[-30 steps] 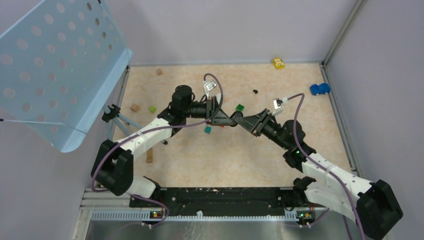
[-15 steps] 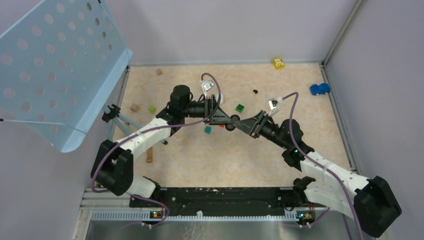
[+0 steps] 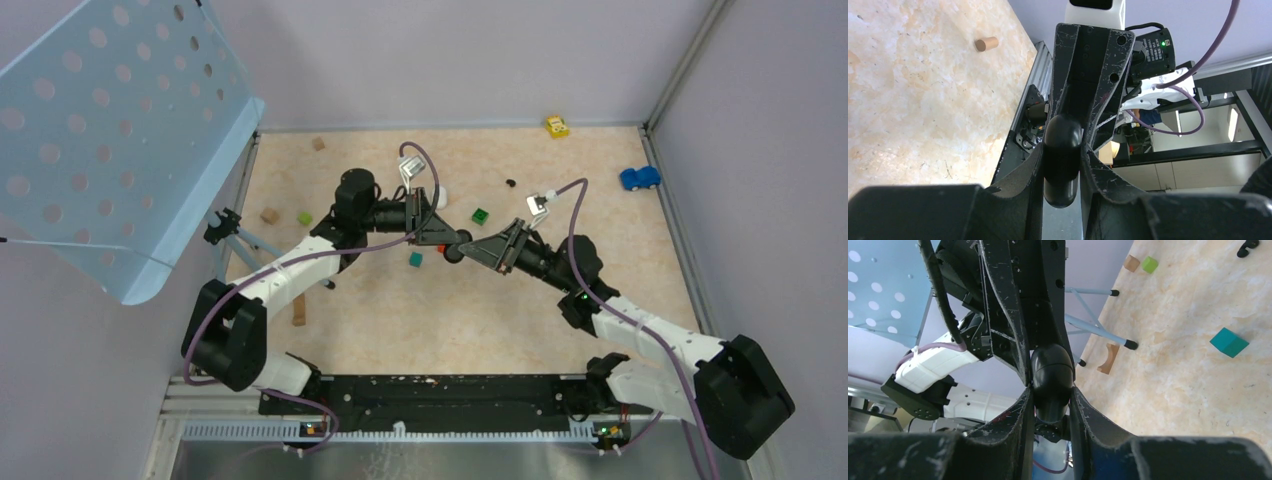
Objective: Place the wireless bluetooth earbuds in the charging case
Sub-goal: Pass from the right arm to the left, then open the charging case to the charging case.
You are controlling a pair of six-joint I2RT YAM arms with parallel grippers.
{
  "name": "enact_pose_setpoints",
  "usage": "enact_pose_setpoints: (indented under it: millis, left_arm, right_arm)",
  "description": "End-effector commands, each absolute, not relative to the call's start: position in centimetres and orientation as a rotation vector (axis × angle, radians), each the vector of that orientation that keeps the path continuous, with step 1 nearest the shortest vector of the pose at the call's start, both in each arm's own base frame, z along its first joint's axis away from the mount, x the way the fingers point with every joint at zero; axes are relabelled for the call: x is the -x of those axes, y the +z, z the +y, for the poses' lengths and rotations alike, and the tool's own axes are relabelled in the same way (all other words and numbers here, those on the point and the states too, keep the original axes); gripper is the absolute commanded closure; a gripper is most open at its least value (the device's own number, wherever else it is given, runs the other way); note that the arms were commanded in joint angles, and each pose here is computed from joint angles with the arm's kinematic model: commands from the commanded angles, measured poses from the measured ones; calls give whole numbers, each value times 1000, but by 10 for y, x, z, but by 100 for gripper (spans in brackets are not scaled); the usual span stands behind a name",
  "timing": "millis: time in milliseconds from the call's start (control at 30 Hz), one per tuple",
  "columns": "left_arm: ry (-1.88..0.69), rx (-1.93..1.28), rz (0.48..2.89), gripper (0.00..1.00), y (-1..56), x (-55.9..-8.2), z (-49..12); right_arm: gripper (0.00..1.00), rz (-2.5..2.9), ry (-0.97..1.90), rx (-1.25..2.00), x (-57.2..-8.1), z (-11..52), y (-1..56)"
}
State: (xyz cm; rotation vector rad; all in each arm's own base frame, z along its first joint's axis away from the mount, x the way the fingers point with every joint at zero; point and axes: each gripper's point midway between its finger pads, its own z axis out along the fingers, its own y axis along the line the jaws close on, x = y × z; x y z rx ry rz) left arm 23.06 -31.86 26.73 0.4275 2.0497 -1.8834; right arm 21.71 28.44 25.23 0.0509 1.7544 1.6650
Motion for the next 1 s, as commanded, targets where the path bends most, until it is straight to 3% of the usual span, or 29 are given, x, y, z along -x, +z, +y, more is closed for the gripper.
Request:
enact_pose_setpoints:
  millis: [0,400,900,967]
  left_arm:
    - [-1920,-487,1979,84,282,-221,-319]
    - [-2167,-421,1836,94,300,-214,-306]
    - [-2164,-421,1828,100,302,-212,-304]
    - [-2162,-426,1822,100,304,-212,-304]
  right_arm:
    - [100,1623,1708,19,-218,286,287]
    - [100,1615,1789,85,-211,287,275]
    - [100,1604,1832,79,-210,288,275]
    - [88,1614,1825,59,-211,287,272]
